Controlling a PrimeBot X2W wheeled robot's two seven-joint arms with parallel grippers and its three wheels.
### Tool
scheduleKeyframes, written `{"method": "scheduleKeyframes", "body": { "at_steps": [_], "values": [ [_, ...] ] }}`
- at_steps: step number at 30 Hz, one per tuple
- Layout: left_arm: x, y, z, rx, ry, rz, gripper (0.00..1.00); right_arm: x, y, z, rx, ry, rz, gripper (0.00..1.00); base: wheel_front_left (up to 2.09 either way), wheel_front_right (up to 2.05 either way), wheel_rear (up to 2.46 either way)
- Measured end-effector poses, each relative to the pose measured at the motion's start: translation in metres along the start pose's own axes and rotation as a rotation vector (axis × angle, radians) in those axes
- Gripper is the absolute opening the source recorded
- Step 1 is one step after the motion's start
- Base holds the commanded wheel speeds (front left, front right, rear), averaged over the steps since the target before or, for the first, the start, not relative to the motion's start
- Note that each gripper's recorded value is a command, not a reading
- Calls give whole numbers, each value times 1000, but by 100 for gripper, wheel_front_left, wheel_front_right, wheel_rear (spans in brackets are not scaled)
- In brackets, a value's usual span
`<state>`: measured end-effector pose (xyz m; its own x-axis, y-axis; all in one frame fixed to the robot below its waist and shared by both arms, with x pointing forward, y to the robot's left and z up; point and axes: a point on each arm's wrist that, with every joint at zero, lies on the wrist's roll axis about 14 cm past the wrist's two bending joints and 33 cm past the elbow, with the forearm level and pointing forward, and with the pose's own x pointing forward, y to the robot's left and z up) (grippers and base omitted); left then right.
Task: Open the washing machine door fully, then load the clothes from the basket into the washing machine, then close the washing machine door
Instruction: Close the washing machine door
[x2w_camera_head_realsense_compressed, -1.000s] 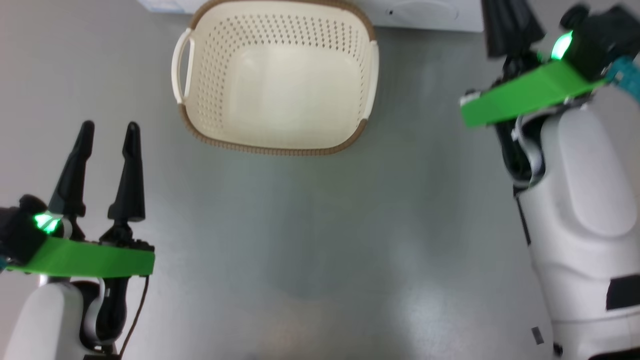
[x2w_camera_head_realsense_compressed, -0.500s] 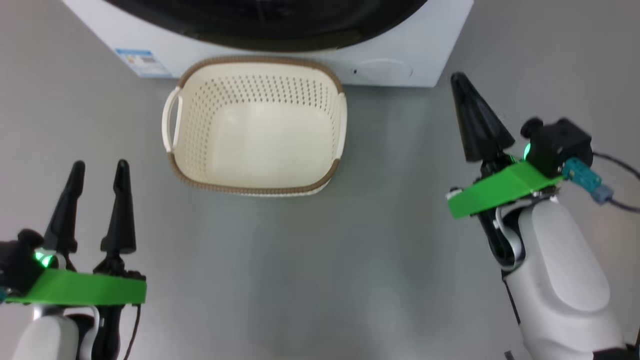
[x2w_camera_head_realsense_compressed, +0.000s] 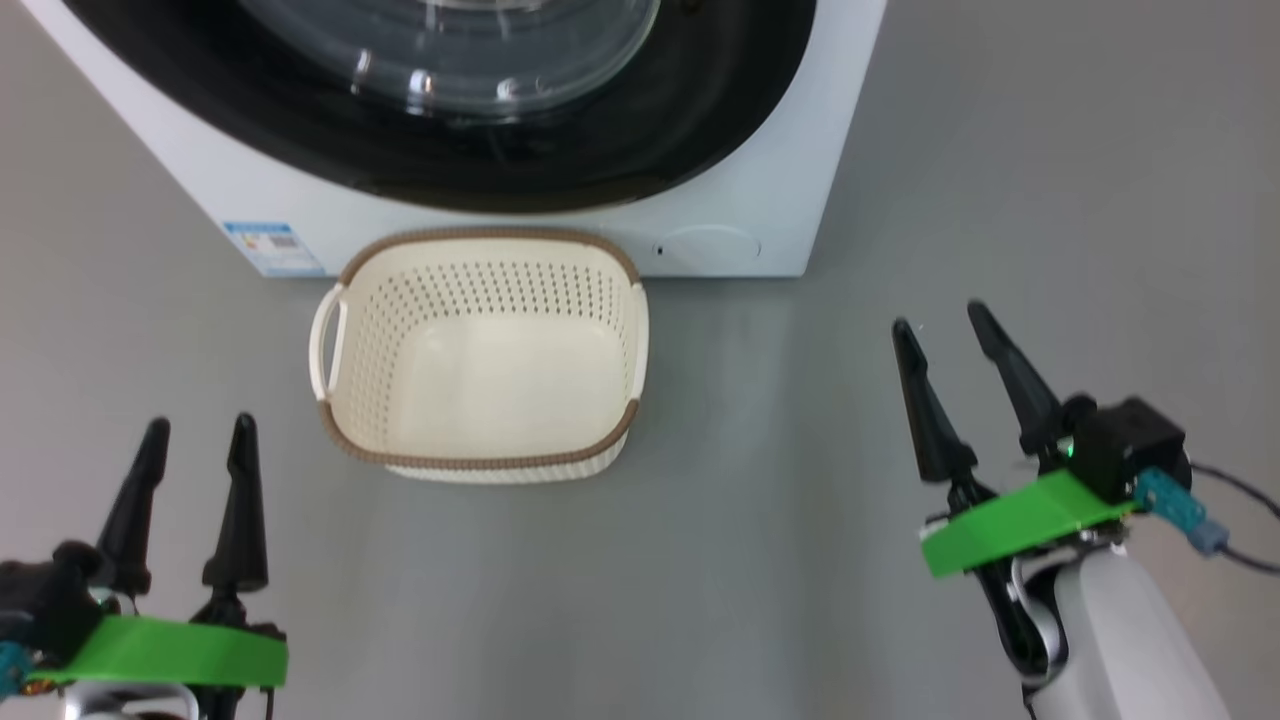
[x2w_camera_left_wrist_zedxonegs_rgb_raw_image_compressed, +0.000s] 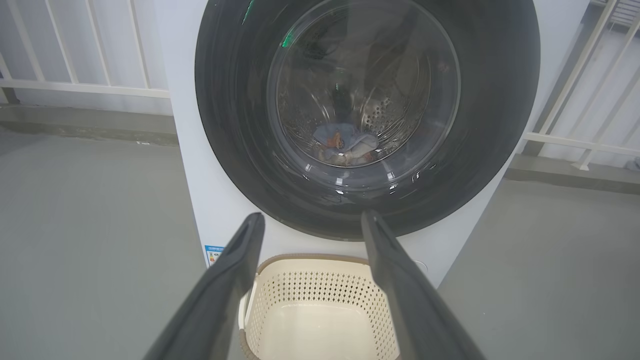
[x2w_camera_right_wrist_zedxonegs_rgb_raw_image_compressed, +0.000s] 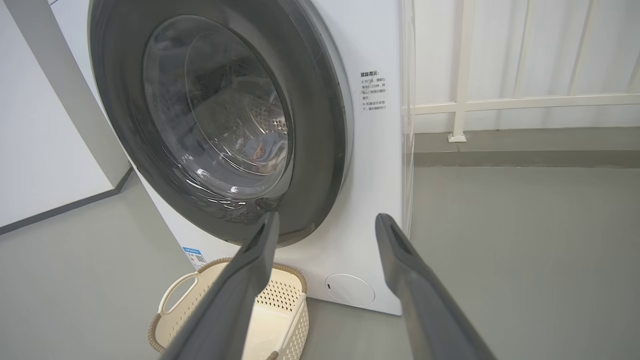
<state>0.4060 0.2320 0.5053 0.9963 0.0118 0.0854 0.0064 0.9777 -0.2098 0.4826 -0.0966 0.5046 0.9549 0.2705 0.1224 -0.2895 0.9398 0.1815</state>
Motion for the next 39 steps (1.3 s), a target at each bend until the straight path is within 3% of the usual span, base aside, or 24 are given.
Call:
{"method": "scheduleKeyframes", "body": {
  "at_steps": [19,39],
  "values": [
    [-39,-9,4,55,7,-18,100,-91,-24,14,-6,15,-134,100,0,0,0],
    [-58,-15,7,51,-7,2,100,-118,-38,33,-22,-34,-199,100,0,0,0]
  ]
}}
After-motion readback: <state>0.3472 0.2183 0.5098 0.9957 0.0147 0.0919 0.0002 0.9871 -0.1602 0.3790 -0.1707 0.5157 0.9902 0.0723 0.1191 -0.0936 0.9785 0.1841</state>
